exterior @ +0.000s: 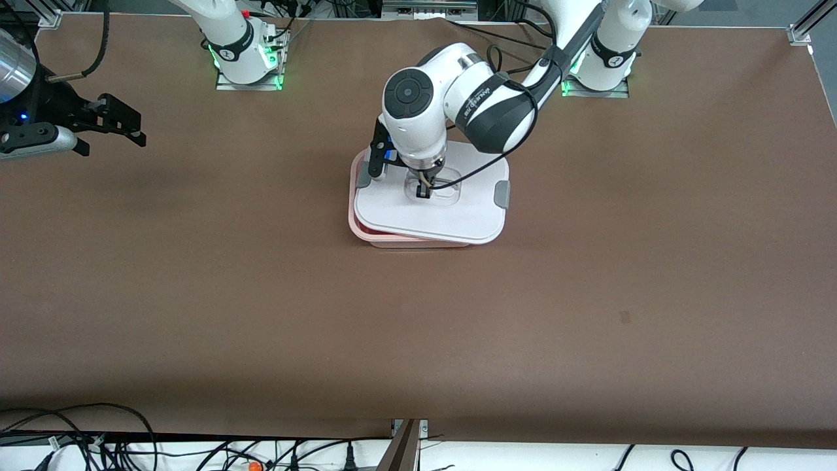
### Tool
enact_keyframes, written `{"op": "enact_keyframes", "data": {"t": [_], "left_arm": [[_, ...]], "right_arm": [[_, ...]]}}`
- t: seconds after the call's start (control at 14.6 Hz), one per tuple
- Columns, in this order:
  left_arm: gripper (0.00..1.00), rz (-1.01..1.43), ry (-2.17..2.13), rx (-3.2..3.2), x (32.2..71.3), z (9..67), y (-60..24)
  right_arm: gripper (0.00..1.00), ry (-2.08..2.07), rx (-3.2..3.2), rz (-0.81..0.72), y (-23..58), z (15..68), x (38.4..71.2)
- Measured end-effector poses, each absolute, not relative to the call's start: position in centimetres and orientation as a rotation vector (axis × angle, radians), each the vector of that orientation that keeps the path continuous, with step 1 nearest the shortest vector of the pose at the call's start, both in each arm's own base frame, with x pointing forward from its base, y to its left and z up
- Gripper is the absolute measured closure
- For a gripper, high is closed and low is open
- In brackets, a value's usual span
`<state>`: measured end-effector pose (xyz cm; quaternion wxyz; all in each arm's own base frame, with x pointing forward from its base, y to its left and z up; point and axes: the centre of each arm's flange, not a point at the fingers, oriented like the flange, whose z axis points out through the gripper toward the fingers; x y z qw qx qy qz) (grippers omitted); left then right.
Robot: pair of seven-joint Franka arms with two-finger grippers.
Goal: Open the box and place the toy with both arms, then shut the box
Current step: 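Lower the white lid onto the box with the left gripper and press it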
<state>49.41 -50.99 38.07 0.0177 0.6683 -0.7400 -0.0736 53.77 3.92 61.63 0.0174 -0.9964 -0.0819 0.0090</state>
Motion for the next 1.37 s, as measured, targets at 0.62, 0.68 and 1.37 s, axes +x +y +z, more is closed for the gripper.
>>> {"op": "enact_keyframes", "data": {"t": [0.62, 0.68, 1.37], "left_arm": [[0.93, -0.207, -2.212, 2.174, 49.4, 36.7, -51.8], [0.93, -0.207, -2.205, 2.182, 49.3, 36.7, -51.9], [0.93, -0.185, -2.157, 2.231, 49.1, 35.0, -53.0]], "right_arm": [[0.00, -0.266, -3.132, 0.019, 4.5, 61.9, 53.8], [0.00, -0.269, -3.138, 0.019, 4.5, 61.9, 53.7], [0.00, -0.270, -3.139, 0.025, 4.7, 61.7, 53.8]]}}
